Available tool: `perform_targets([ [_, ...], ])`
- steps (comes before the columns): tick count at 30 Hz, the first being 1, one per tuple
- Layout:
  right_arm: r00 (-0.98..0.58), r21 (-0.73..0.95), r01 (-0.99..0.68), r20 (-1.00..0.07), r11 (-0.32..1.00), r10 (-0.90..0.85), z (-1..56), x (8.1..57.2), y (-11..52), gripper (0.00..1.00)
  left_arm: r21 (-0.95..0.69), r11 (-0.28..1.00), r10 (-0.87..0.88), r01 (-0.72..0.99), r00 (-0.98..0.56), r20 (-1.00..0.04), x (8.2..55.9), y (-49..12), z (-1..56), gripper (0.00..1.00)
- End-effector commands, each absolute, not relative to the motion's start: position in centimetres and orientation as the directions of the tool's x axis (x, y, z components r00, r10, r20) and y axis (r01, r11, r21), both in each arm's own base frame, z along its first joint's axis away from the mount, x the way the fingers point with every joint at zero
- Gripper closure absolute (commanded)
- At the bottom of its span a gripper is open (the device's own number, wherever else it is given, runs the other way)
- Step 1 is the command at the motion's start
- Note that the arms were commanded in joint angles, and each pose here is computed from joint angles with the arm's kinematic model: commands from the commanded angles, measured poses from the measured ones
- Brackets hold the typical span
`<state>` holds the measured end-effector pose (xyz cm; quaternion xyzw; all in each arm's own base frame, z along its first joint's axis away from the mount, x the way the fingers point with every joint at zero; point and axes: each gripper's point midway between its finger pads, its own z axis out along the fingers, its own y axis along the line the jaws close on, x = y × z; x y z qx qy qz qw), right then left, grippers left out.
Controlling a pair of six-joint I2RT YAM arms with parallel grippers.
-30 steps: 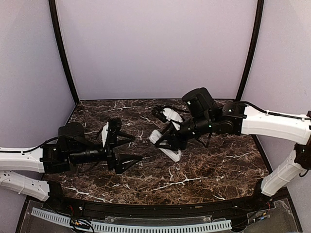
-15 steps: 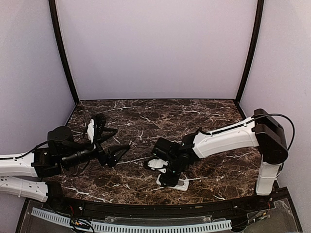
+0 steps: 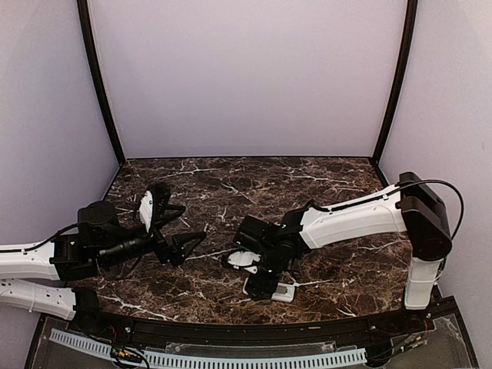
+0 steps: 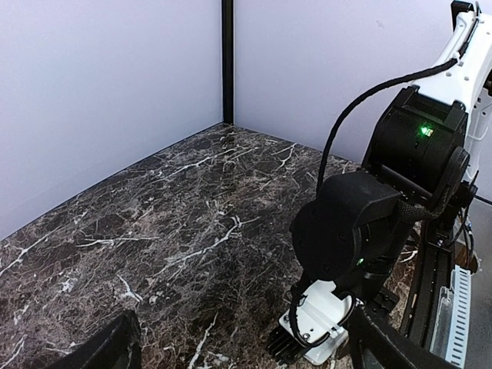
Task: Load the batteries into the remote control
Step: Place the remote control at the center of the board, then press the battery cover on the remote control without the battery cover.
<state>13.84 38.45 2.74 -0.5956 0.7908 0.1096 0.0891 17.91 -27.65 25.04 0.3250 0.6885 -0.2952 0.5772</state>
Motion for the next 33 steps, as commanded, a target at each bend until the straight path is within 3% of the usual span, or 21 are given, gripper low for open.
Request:
perform_targets([
  [1, -0.252, 0.089, -0.968, -0.370, 0.236, -0.894, 6.8, 13.5, 40.6, 0.28, -0.017, 0.605, 0.126, 0.796, -0.116, -0.985, 17.8, -27.9, 25.0, 0.07],
  [4, -0.268, 0.090, -0.962, -0.456, 0.256, -0.848, 10.2, 14.1, 41.2, 0.27, -0.014, 0.603, 0.128, 0.797, -0.114, -0.985, 17.8, -27.9, 25.0, 0.07],
  [6, -0.312, 0.104, -0.948, -0.490, 0.301, -0.814, 11.9, 14.6, 40.9, 0.31, -0.013, 0.604, 0.126, 0.797, -0.112, -0.986, 17.8, -27.8, 25.1, 0.07],
  [7, -0.353, 0.119, -0.933, -0.496, 0.341, -0.793, 12.4, 15.0, 40.5, 0.39, -0.014, 0.606, 0.125, 0.796, -0.112, -0.986, 17.8, -27.8, 25.1, 0.07],
  [10, -0.486, 0.142, -0.868, -0.442, 0.476, -0.754, 11.4, 15.9, 38.3, 0.79, -0.012, 0.605, 0.126, 0.796, -0.111, -0.986, 17.8, -27.8, 25.0, 0.07],
  [13, -0.572, 0.180, -0.818, -0.354, 0.547, -0.740, 9.2, 15.3, 36.5, 1.00, -0.010, 0.607, 0.129, 0.795, -0.111, -0.985, 17.8, -27.8, 25.0, 0.07],
  [19, -0.641, 0.211, -0.768, -0.259, 0.605, -0.723, 6.4, 14.0, 34.8, 1.00, -0.008, 0.602, 0.138, 0.798, -0.114, -0.984, 17.8, -28.0, 24.7, 0.07],
  [33, -0.639, 0.248, -0.769, -0.267, 0.589, -0.722, 6.3, 13.4, 35.1, 1.00, -0.005, 0.611, 0.142, 0.791, -0.116, -0.983, 17.9, -27.8, 24.5, 0.07],
])
